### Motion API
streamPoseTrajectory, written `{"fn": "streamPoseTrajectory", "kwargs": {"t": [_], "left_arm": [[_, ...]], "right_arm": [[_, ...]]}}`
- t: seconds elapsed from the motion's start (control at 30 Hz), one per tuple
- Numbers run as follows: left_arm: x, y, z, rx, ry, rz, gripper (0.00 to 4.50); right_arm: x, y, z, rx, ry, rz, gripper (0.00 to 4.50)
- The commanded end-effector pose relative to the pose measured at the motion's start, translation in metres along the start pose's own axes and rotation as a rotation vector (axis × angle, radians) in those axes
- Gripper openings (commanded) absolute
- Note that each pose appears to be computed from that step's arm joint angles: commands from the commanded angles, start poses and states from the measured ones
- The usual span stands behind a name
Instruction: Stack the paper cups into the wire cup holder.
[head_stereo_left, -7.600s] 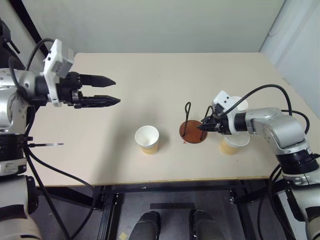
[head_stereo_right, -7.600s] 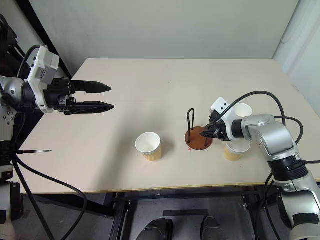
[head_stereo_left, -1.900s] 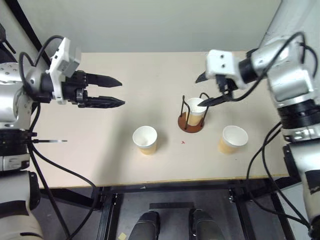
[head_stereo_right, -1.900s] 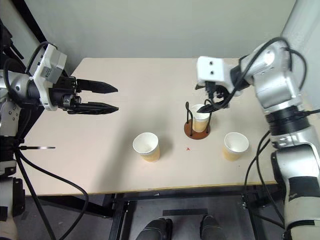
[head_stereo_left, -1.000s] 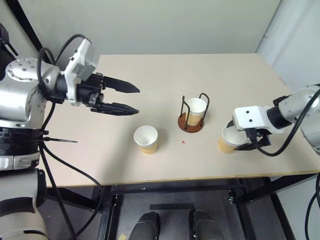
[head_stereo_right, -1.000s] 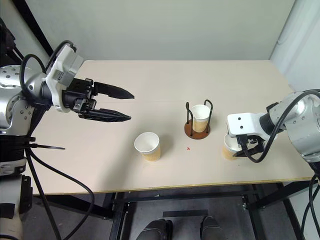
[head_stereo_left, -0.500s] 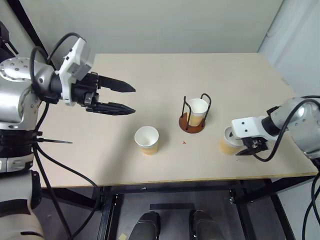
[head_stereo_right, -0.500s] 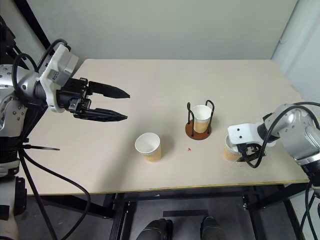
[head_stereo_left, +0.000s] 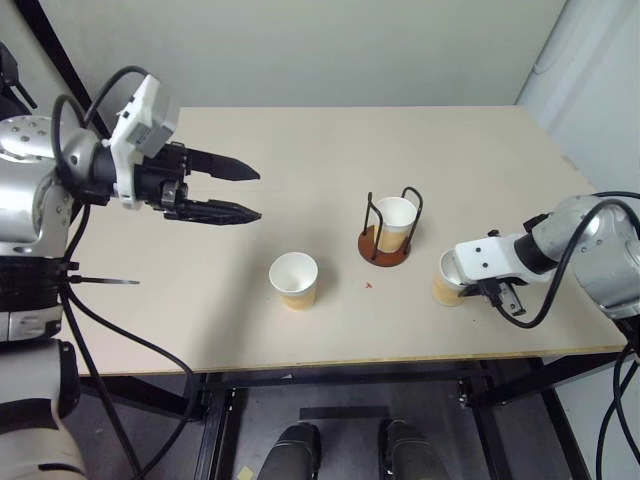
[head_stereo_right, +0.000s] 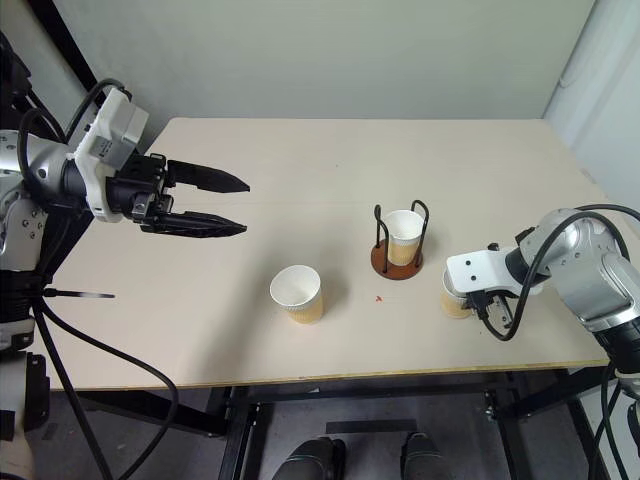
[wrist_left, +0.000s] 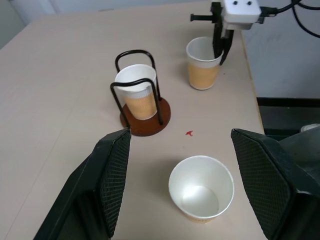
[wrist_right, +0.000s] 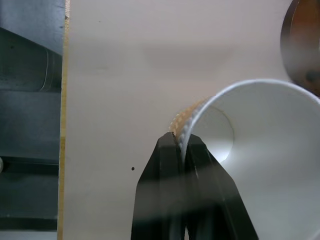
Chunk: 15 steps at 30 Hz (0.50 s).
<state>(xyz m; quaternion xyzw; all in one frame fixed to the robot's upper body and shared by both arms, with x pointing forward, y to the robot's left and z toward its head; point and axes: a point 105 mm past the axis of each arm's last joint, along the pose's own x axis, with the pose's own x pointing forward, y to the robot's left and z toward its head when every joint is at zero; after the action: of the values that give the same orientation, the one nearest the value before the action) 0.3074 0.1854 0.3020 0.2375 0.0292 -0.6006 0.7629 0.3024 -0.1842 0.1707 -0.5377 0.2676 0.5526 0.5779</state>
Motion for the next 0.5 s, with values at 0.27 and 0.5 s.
{"fn": "streamPoseTrajectory", "kwargs": {"t": [0.27, 0.5], "left_arm": [[-0.019, 0.009, 0.012, 0.062, 0.013, 0.064, 3.44], [-0.016, 0.01, 0.013, 0.062, 0.006, 0.058, 3.44]], "right_arm": [[-0.13, -0.089, 0.036, -0.128, 0.03, -0.464, 0.03], [-0.127, -0.105, 0.093, -0.318, -0.07, -0.434, 0.03]]}}
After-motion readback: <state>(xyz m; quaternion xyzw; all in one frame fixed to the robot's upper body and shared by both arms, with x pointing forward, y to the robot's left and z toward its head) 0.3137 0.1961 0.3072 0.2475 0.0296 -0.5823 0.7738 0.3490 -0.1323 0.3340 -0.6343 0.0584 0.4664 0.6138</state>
